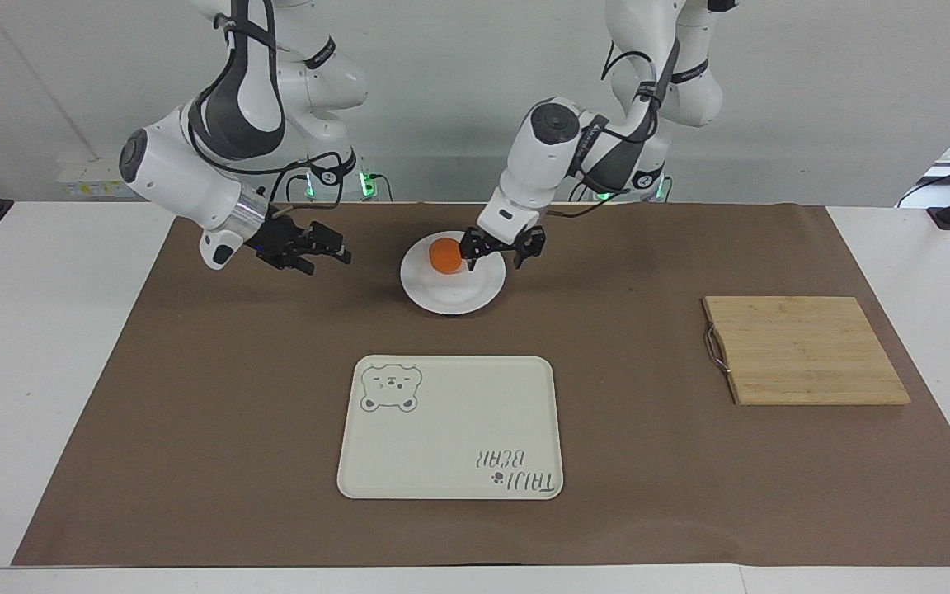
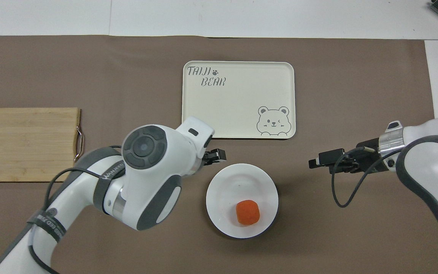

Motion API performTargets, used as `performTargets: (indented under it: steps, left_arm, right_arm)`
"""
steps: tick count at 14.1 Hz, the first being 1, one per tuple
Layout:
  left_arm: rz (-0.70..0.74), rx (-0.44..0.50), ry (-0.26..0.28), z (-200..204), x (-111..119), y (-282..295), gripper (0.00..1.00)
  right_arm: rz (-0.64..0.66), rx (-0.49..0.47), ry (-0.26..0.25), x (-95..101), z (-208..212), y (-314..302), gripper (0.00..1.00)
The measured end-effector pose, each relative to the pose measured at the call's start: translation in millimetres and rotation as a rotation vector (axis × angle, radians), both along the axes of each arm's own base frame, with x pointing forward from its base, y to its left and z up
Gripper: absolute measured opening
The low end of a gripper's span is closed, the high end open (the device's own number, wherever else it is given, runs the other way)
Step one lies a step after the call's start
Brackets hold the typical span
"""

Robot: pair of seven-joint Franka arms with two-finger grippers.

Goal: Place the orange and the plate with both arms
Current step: 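Withdraw the left gripper while the right gripper grasps the plate rim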

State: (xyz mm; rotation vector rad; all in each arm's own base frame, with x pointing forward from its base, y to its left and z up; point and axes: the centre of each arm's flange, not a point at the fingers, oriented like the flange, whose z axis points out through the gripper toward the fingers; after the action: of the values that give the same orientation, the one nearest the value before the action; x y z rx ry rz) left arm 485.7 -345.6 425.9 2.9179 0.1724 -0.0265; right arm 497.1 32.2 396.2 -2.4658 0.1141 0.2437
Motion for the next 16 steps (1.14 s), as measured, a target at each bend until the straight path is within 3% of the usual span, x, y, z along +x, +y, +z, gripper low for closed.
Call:
performTargets:
  steps: [4,7,10,15,16]
  left_arm:
    - [-0.014,-0.012,-0.096,24.3,75.0,115.9,1.0]
    - [-0.014,0.005,-0.137,48.6,104.5,188.1,1.0]
    - [-0.029,0.064,-0.153,74.4,113.1,249.8,1.0]
    - [-0.129,0.128,-0.088,138.0,96.3,305.7,1.0]
    - [-0.14,0.128,-0.067,149.9,91.5,308.1,1.0]
  right_arm:
    - [-0.007,0.122,-0.019,-35.8,-66.6,14.2,1.0]
    - [-0.004,0.196,-0.044,-59.8,-106.8,20.9,1.0]
    - [-0.029,0.227,-0.028,-72.1,-131.2,29.3,1.0]
    - [-0.067,0.224,-0.036,-83.6,-144.5,76.9,1.0]
    - [-0.067,0.22,-0.035,-84.9,-146.2,80.1,0.96]
